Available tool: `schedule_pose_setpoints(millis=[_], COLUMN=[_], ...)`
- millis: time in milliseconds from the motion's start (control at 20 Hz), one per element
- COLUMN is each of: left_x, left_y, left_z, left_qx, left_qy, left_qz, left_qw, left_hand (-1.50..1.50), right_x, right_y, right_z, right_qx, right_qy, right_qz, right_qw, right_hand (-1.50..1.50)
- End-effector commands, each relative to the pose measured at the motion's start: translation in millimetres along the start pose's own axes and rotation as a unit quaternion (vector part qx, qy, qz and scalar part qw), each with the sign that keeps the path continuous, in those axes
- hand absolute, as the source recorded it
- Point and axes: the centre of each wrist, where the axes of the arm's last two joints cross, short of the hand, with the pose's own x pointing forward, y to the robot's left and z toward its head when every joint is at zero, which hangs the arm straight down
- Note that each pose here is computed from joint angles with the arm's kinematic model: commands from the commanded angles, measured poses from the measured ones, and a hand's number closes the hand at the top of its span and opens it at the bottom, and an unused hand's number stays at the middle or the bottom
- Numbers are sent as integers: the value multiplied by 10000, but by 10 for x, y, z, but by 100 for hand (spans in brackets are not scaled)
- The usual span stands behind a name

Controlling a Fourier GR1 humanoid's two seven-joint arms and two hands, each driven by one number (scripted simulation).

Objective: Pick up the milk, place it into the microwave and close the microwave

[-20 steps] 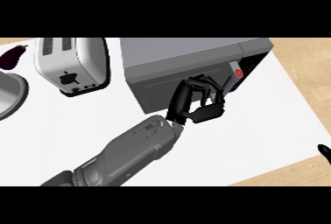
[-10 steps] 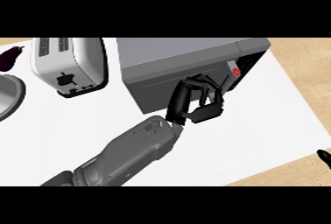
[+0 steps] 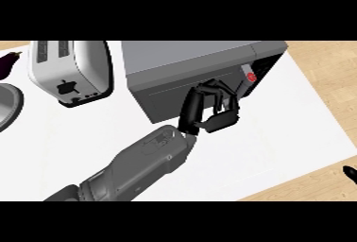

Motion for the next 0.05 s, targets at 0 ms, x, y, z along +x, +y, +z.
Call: schedule_pose_setpoints(millis=[0], left_x=[-29], left_y=[176], left_z=[-236], left_qx=[408], left_qy=[178], left_qz=[-205], left_qw=[9988], left_hand=[150], right_x=[13], right_y=[20], right_z=[-13], right_qx=[28], right_qy=[16], right_qz=[-41], right_qw=[10000], right_hand=[-150])
